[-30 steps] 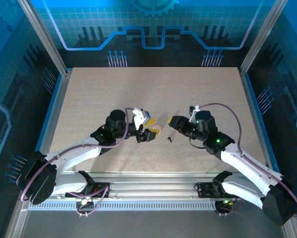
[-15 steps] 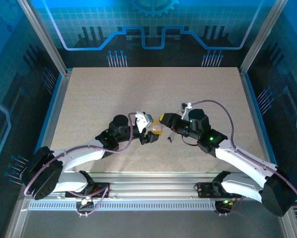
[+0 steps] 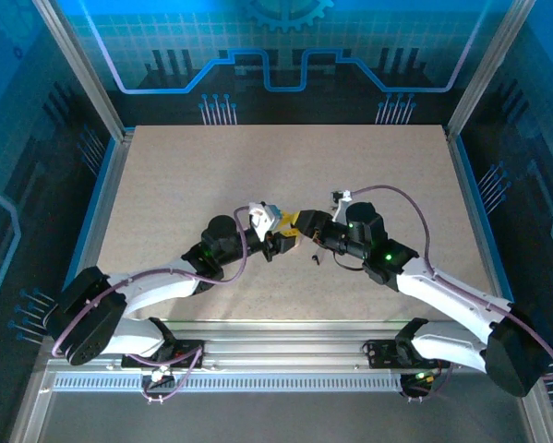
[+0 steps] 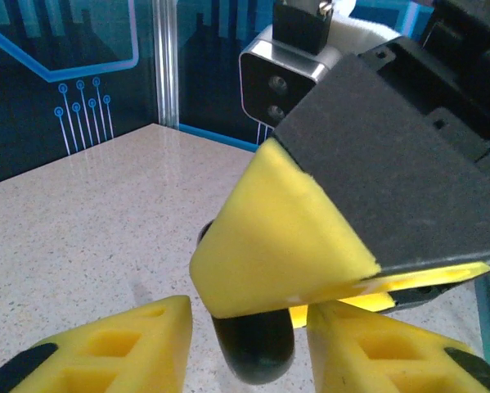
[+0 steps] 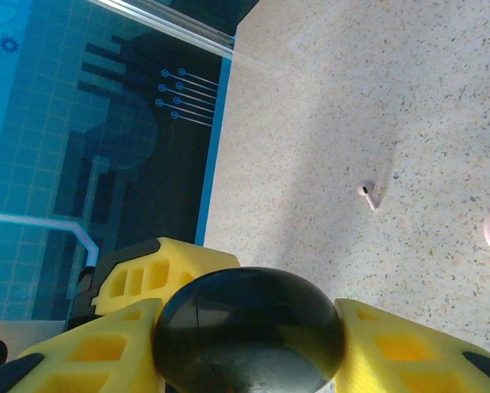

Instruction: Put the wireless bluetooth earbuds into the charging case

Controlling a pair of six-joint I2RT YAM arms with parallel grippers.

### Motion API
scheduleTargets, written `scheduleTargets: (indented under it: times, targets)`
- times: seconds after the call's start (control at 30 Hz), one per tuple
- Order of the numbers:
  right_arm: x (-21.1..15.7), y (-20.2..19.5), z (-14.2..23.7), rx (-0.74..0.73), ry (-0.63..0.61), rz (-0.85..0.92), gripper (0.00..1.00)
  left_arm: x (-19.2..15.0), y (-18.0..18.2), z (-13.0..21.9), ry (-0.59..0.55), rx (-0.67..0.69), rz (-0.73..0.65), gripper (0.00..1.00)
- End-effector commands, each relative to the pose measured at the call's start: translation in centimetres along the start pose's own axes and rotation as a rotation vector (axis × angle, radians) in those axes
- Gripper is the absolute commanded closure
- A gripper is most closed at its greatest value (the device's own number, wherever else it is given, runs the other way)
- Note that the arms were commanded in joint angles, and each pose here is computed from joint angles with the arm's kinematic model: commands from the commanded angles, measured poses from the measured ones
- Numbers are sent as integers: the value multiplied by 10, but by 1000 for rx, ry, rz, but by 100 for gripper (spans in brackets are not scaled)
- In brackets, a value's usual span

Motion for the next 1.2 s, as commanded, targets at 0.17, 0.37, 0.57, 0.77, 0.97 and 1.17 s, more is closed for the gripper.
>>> scheduleTargets:
  times: [0.17, 0.37, 0.57, 0.77, 0.97, 1.17]
  targets:
    - [4, 19, 0, 82, -6, 13, 55, 4, -6, -7, -32, -62, 30, 67]
    - [5, 21, 4, 82, -16, 45, 51, 9, -11, -7, 11, -102, 42, 76]
    - [12, 30, 23, 41, -35, 226, 30, 14, -9, 3, 50, -130, 84, 84]
    - [18, 45, 59, 50, -85, 542, 26, 30, -2, 20, 25, -211, 118, 84]
    - [13, 53, 77, 140, -75, 921, 38, 44, -8, 26, 20, -376, 135, 84]
    - [-1, 53, 85, 297, 39, 1323, 39, 53, -18, 30, 5, -535, 141, 83]
Point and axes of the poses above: each hand's point on the last joint's axis, 136 mm out from that joint toward the fingers, its own z axis back along the fingers, its own y axis along the line the jaws close on, x = y × z, the point moved 8 cm from there along z, back along the fingers, and after that the axes turned 10 degrees about z, right-handed, at the moved point
